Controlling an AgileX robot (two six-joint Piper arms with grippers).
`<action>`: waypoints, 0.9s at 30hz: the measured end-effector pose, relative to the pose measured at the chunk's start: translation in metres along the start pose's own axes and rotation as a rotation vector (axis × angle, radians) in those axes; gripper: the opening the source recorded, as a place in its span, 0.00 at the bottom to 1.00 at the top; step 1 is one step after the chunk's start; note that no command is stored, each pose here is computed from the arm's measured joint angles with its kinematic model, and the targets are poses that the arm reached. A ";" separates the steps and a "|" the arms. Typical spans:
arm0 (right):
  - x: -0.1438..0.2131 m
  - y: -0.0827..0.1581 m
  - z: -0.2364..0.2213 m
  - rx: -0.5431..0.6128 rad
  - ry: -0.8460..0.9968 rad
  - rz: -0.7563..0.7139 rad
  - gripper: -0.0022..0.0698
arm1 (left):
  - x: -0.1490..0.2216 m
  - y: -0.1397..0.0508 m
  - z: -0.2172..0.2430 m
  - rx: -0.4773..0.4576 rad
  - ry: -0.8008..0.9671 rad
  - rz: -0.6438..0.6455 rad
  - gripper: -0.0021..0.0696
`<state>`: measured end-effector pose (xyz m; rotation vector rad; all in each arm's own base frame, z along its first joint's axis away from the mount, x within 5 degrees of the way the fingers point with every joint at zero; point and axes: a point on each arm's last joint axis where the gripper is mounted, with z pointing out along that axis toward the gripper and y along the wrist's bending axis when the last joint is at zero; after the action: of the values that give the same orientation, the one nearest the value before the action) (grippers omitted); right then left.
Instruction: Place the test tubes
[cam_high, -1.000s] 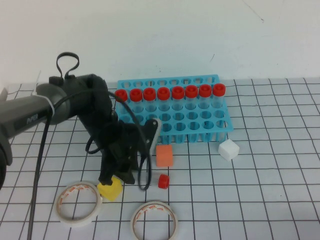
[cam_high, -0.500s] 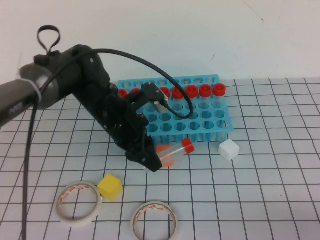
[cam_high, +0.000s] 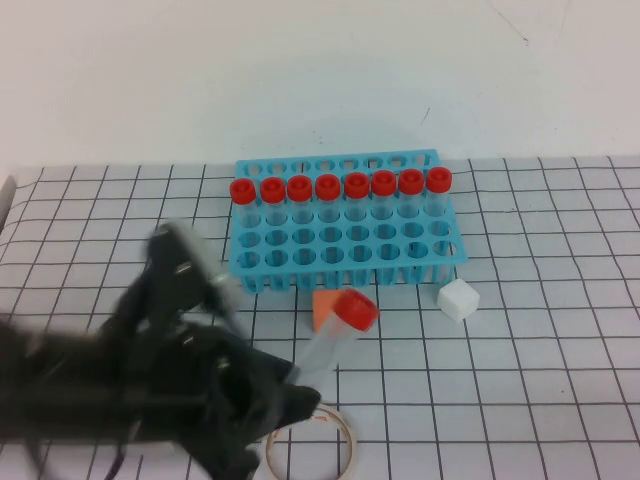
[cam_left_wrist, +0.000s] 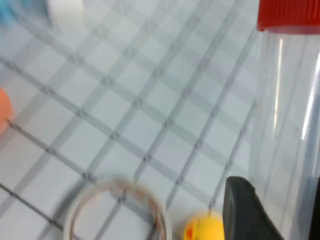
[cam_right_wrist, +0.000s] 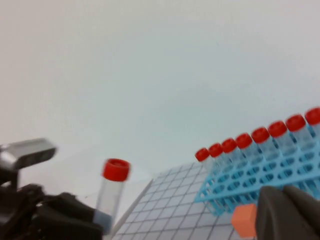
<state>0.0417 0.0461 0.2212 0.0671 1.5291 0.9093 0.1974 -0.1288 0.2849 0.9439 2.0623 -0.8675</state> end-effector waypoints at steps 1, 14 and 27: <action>-0.005 0.005 0.000 -0.014 -0.008 -0.020 0.03 | 0.011 -0.013 -0.016 -0.078 -0.134 0.003 0.33; -0.054 0.036 0.049 -0.229 0.192 -0.217 0.03 | 0.062 -0.064 -0.110 -0.445 -0.709 0.087 0.33; -0.089 0.066 0.132 -0.634 0.384 -0.324 0.03 | 0.057 -0.049 -0.067 -0.254 -0.516 0.053 0.33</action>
<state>0.1438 0.1086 0.3449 -0.8291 1.4667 1.1410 0.1088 -0.0815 0.2882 0.5612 1.6432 -0.7092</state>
